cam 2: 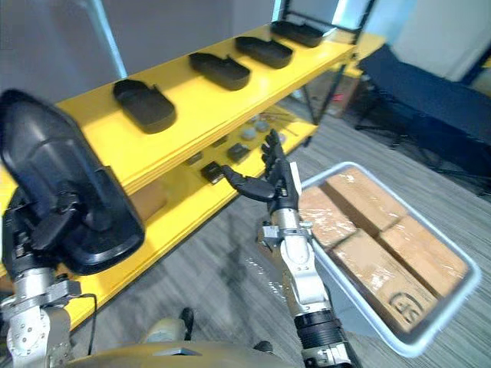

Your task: Walk over and take three plastic housings, then place them on the shelf

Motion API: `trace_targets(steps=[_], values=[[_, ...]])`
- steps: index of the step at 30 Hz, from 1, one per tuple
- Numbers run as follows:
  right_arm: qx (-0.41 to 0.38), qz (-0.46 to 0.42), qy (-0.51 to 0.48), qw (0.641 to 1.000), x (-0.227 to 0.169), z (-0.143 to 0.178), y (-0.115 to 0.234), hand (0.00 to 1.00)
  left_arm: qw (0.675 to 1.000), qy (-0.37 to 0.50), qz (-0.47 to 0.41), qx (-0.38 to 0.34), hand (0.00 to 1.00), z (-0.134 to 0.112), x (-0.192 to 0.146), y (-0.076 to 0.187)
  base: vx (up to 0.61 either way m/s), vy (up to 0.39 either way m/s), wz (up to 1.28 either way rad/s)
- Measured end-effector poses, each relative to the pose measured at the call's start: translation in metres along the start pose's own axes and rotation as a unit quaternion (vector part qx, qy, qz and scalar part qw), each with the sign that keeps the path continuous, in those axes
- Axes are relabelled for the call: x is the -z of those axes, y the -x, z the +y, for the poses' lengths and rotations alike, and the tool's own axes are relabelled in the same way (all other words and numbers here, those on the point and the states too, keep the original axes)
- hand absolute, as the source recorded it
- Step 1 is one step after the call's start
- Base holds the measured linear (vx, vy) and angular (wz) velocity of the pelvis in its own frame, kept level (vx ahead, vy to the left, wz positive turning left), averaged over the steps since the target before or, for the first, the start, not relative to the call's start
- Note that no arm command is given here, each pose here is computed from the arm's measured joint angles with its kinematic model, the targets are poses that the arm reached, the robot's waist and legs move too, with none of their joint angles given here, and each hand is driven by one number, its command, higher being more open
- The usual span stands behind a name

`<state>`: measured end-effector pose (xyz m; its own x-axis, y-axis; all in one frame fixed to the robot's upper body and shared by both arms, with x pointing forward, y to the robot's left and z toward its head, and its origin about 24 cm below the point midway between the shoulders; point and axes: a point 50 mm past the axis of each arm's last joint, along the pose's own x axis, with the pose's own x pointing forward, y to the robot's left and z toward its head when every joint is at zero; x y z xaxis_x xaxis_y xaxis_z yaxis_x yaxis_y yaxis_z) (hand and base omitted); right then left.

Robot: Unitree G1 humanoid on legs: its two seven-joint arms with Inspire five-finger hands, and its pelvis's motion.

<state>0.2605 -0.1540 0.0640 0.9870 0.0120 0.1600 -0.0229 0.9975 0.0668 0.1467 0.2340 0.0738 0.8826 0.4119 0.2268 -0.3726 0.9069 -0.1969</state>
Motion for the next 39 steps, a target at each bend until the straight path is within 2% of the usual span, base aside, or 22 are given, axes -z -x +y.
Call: trace_targets(steps=[3,7,10,13,15,21,26,32,35,39], values=[[0.007,0.026,0.009,1.0,0.012,-0.004,0.015,1.0,1.0,0.012,-0.003,0.022,0.0,-0.01,0.001,-0.002,0.07,0.202,0.35],[0.043,0.057,-0.005,0.997,0.022,-0.014,0.044,1.0,0.992,0.017,-0.019,0.124,0.0,-0.036,-0.003,-0.013,0.07,0.142,0.71],[0.043,0.049,-0.018,0.998,0.019,-0.011,0.05,1.0,0.985,0.029,-0.026,0.167,0.0,-0.052,-0.004,-0.017,0.05,-0.046,0.42],[0.041,0.027,-0.026,0.998,0.013,-0.008,0.047,1.0,0.982,0.052,-0.016,0.178,0.0,-0.065,-0.001,-0.012,0.01,-0.054,0.29],[0.025,0.011,-0.031,0.999,0.008,-0.002,0.047,1.0,0.986,0.062,-0.006,0.156,0.0,-0.064,0.002,-0.008,-0.04,-0.042,-0.04],[-0.012,-0.11,-0.051,0.993,-0.03,0.01,0.046,1.0,0.993,0.075,0.008,0.095,0.0,-0.047,0.006,0.001,-0.1,-0.036,-0.12],[0.035,-0.163,-0.082,0.983,-0.041,0.0,0.047,1.0,0.995,0.061,-0.015,0.079,0.0,-0.038,0.001,-0.001,-0.03,0.055,0.17],[0.073,-0.159,-0.07,0.982,-0.037,-0.008,0.046,1.0,0.995,0.046,-0.046,0.075,0.0,-0.03,-0.008,-0.012,0.16,0.129,0.43],[0.039,-0.166,-0.068,0.983,-0.037,-0.003,0.037,1.0,0.993,0.029,-0.081,0.082,0.0,-0.027,-0.023,-0.019,0.26,0.055,0.35],[-0.043,-0.278,-0.039,0.959,-0.084,0.004,0.012,1.0,0.987,0.037,-0.136,0.078,0.0,-0.032,-0.041,-0.034,0.26,-0.08,0.37]])
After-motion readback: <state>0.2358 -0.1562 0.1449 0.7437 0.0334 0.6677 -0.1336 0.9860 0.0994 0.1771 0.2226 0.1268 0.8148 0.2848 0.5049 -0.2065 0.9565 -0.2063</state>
